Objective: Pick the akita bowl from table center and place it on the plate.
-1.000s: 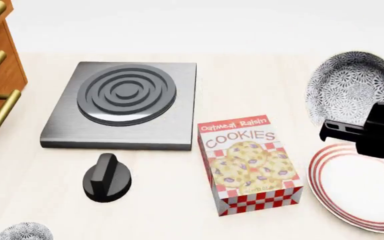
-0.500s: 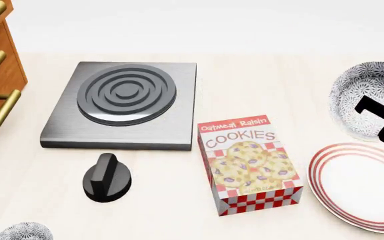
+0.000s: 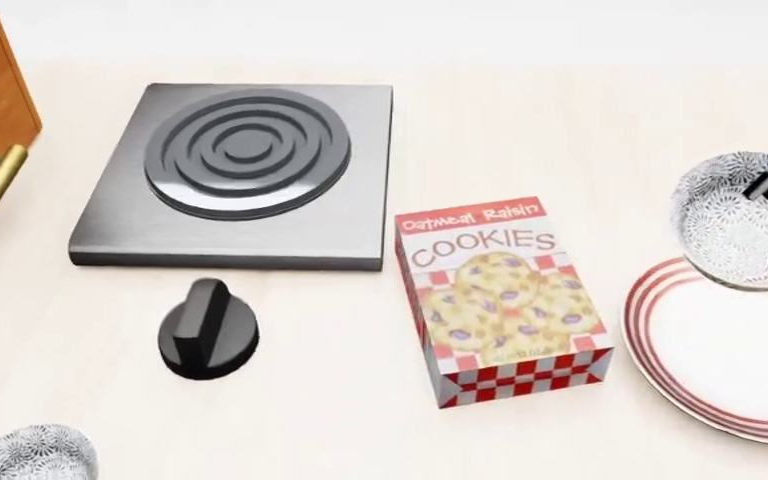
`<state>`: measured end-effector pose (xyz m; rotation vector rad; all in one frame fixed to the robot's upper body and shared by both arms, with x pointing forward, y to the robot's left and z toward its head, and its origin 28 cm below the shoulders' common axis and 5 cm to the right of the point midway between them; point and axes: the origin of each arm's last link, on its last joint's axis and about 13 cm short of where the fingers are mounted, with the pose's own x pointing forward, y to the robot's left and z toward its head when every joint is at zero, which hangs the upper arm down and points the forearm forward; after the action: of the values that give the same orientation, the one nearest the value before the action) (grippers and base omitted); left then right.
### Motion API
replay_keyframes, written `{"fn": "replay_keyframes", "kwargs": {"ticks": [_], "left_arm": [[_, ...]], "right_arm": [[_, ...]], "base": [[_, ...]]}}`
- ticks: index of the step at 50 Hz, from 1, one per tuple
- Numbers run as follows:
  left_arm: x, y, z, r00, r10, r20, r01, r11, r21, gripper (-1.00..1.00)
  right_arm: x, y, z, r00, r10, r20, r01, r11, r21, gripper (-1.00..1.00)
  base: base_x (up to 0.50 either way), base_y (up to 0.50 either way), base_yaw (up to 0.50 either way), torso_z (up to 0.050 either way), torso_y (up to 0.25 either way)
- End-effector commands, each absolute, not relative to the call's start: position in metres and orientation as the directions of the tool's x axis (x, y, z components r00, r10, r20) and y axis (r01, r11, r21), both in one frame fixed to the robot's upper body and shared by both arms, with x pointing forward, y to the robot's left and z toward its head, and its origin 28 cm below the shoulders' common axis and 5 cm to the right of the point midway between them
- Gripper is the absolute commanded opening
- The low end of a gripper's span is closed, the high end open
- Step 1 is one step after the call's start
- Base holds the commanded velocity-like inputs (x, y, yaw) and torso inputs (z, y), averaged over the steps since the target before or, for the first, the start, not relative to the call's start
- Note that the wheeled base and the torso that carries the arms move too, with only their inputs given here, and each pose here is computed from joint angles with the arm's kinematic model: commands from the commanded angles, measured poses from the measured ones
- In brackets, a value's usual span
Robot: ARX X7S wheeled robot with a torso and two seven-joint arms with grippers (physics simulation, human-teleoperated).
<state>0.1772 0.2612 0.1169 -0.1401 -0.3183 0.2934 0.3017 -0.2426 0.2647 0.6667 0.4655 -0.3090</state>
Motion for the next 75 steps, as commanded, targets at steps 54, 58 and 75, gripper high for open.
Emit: {"fn": "replay_keyframes", "kwargs": {"ticks": [54, 58, 75], "left_arm": [[0.171, 0.263, 0.122, 0.882, 0.318, 0.349, -0.273, 0.946, -0.173, 1.0], [0.17, 0.262, 0.121, 0.897, 0.305, 0.32, -0.253, 0.948, -0.192, 1.0], [0.169, 0.261, 0.123, 0.9, 0.293, 0.322, -0.24, 0.951, -0.196, 1.0]], "right_arm": [[0.323, -0.265, 0.23, 0.856, -0.188, -0.483, 0.488, 0.605, 0.63, -1.0], [0.321, -0.268, 0.236, 0.863, -0.202, -0.464, 0.484, 0.597, 0.64, -1.0], [0.333, -0.273, 0.228, 0.867, -0.241, -0.436, 0.49, 0.568, 0.661, -1.0]], "base": [[0.0, 0.0, 0.0, 0.004, -0.078], [0.0, 0.0, 0.0, 0.0, -0.114], [0.0, 0.0, 0.0, 0.0, 0.0]]}}
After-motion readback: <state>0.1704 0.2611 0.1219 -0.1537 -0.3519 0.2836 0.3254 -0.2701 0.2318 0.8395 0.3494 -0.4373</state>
